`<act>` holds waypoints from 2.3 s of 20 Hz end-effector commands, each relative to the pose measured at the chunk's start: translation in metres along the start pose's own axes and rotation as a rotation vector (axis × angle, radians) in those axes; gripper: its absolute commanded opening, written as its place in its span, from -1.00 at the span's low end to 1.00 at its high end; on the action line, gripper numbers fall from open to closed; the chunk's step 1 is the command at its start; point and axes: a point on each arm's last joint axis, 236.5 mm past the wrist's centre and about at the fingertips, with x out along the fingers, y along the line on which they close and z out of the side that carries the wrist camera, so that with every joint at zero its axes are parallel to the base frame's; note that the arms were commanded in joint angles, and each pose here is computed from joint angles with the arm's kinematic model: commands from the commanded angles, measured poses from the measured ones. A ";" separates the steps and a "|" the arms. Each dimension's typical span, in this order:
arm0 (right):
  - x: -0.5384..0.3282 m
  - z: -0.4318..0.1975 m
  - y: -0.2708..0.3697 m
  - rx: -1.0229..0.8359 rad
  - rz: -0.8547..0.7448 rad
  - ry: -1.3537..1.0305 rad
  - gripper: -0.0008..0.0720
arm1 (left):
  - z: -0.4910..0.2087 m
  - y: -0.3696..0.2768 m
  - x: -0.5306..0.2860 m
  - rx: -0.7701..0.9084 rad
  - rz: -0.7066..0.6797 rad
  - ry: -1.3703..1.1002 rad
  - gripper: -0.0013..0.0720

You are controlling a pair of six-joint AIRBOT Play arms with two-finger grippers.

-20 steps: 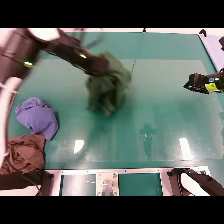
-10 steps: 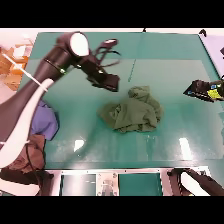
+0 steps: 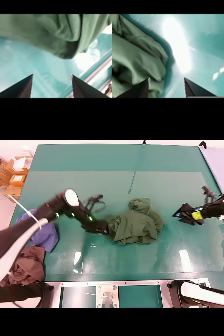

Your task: Fold the shirts.

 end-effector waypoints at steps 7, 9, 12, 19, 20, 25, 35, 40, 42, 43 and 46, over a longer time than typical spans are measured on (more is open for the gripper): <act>0.106 -0.017 0.027 0.026 0.175 0.220 0.04 | 0.004 -0.048 0.079 0.006 -0.221 -0.153 0.53; 0.106 -0.018 0.028 0.026 0.180 0.222 -0.03 | -0.006 -0.050 0.079 0.015 -0.236 -0.113 0.52; 0.105 -0.017 0.033 0.012 0.203 0.217 -0.46 | 0.005 -0.044 0.077 0.002 -0.218 -0.153 -0.18; 0.079 0.003 0.055 -0.070 0.247 0.201 -0.92 | 0.024 -0.054 0.062 0.083 -0.188 -0.181 -0.90; 0.067 0.012 0.064 -0.100 0.255 0.179 -0.92 | 0.028 -0.054 0.056 0.117 -0.157 -0.180 -0.90; -0.046 0.077 0.125 -0.287 0.281 -0.123 -0.92 | 0.068 -0.064 -0.042 0.362 0.141 -0.268 -0.90; -0.370 0.038 0.260 -0.707 0.258 -0.900 -0.92 | 0.060 -0.202 -0.408 0.632 0.418 -1.025 -0.90; -0.376 -0.009 0.265 -0.766 0.249 -0.866 -0.92 | 0.033 -0.158 -0.349 0.544 0.444 -0.762 -0.90; -0.353 -0.013 0.262 -0.752 0.268 -0.801 -0.92 | 0.036 -0.131 -0.302 0.506 0.452 -0.629 -0.90; -0.335 -0.015 0.260 -0.743 0.284 -0.750 -0.92 | 0.038 -0.122 -0.276 0.497 0.432 -0.577 -0.90; -0.245 -0.027 0.251 -0.713 0.337 -0.510 -0.92 | 0.036 -0.093 -0.194 0.444 0.355 -0.435 -0.90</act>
